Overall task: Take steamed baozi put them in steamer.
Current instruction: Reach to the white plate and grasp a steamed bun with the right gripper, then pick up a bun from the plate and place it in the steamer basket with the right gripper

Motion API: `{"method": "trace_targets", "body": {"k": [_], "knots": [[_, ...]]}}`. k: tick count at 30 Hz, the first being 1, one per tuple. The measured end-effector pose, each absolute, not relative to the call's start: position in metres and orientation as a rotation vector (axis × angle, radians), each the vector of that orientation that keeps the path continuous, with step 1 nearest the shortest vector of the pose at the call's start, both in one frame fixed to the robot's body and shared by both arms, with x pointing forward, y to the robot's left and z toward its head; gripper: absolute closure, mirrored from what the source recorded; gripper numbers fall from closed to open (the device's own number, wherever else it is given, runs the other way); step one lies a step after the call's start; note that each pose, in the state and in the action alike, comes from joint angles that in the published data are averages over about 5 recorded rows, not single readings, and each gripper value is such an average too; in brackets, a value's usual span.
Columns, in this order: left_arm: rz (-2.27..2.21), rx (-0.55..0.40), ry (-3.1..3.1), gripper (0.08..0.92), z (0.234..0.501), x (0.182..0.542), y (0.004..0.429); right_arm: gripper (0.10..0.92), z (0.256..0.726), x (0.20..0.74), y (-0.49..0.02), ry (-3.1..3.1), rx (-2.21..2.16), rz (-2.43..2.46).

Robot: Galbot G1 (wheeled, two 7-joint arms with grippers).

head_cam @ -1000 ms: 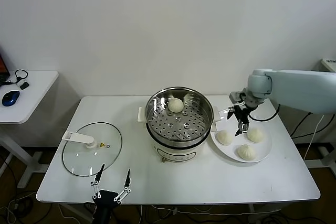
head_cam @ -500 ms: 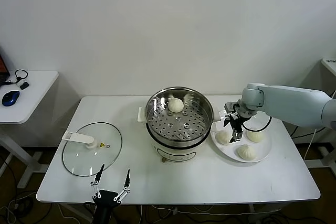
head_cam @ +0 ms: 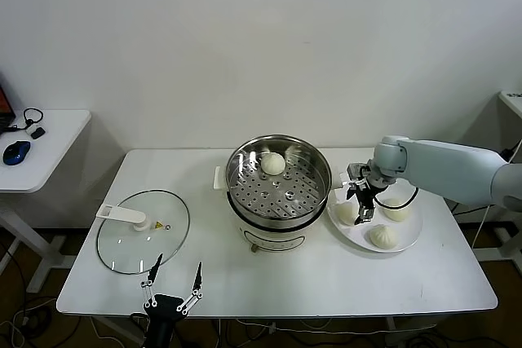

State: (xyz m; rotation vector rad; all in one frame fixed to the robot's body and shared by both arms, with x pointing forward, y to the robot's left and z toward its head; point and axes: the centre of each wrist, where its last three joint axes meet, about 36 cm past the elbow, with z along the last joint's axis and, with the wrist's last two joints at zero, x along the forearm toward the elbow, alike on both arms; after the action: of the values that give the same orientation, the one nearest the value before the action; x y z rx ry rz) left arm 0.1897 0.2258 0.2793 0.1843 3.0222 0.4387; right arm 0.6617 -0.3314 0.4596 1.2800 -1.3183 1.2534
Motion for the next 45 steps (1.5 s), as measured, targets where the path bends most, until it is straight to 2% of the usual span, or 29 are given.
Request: {"method": "trace_targets", "body": {"k": [5, 20, 33, 45], "knots": [[0.437, 0.185, 3.023, 0.177, 0.279, 0.190, 0.225, 0.295, 0.460, 0.662, -0.331, -1.322, 1.281, 1.254], [0.439, 0.189, 3.021, 0.177, 0.281, 0.190, 0.224, 0.328, 0.483, 0.660, -0.340, -1.293, 1.313, 1.245], [0.440, 0.192, 3.009, 0.177, 0.286, 0.190, 0.223, 0.335, 0.561, 0.654, -0.350, -1.239, 1.350, 1.269], [0.438, 0.203, 2.989, 0.177, 0.291, 0.192, 0.220, 0.335, 0.652, 0.645, -0.333, -1.233, 1.385, 1.275]]}}
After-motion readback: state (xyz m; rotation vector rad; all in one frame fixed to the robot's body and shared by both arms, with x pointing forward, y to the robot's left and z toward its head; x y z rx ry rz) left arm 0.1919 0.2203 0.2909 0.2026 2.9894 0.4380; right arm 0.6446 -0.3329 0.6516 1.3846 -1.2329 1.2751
